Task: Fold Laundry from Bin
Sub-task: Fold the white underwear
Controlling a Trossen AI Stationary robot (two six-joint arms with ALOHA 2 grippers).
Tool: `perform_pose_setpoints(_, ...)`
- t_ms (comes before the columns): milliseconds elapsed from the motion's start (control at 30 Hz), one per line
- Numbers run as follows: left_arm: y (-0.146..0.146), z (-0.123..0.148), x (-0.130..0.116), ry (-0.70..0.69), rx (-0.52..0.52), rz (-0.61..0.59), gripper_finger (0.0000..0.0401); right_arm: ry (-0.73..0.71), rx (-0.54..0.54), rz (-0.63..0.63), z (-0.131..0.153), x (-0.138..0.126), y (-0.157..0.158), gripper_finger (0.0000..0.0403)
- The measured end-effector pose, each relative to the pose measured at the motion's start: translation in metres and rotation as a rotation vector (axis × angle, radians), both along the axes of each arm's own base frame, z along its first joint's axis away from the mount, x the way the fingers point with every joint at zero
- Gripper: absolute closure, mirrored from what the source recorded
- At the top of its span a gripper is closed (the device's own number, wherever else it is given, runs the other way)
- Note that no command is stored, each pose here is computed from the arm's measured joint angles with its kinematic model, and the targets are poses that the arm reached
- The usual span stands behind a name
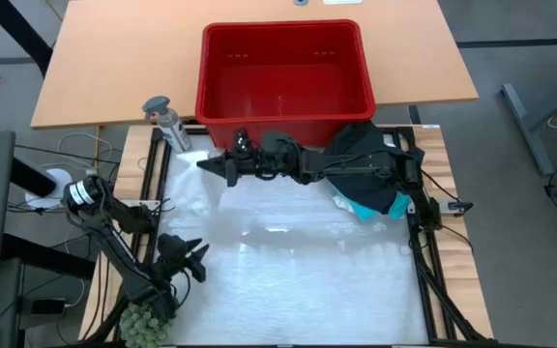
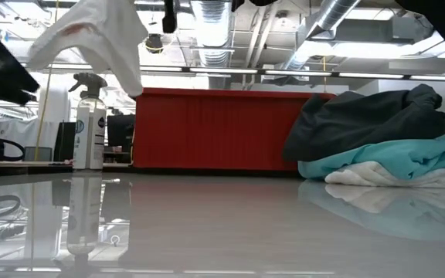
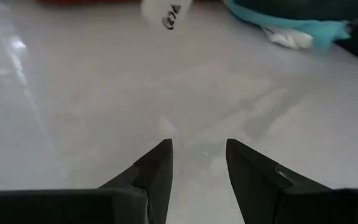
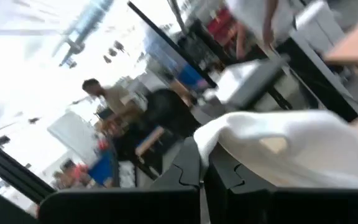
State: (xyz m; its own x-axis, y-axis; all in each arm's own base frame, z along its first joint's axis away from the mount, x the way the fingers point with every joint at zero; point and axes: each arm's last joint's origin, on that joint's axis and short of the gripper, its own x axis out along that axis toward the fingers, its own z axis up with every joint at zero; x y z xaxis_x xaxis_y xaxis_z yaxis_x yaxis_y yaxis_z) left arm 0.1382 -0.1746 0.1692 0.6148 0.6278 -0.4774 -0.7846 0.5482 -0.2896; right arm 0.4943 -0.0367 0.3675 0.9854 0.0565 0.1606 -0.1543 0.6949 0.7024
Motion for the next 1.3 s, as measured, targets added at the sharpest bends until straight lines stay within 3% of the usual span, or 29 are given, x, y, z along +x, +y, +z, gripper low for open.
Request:
perform_pose_setpoints(267, 0.031, 0.011, 0.02, -0.002, 0.262, 0.036, 0.0264, -0.067, 0.055, -0.042, 0.006, -0.001, 0.003, 0.0378)
perform_pose_setpoints(400, 0.033, 0.013, 0.028, -0.102, 0.208, 0.057, 0.0264, -0.084, 0.048, -0.049, 0.008, -0.001, 0.001, 0.0378)
perform_pose_setpoints(533, 0.029, 0.023, 0.032, -0.288, 0.166, 0.026, 0.0264, -0.154, 0.043, -0.053, 0.014, -0.004, -0.003, 0.0378)
perform_pose_setpoints(733, 0.027, 0.04, 0.027, -0.514, 0.167, -0.021, 0.0264, -0.216, 0.039, -0.066, 0.02, -0.006, -0.008, 0.0378)
perform_pose_setpoints(933, 0.029, 0.048, 0.024, -0.539, 0.15, -0.023, 0.0264, -0.275, 0.034, -0.071, 0.025, -0.009, -0.012, 0.0378)
perform_pose_setpoints(1167, 0.027, 0.052, 0.031, -0.659, 0.018, 0.045, 0.0264, -0.329, 0.026, -0.086, 0.03, -0.012, -0.022, 0.0378)
perform_pose_setpoints(1300, 0.033, 0.064, 0.022, -0.644, 0.031, 0.024, 0.0264, -0.395, 0.019, -0.112, 0.035, -0.017, -0.034, 0.0378)
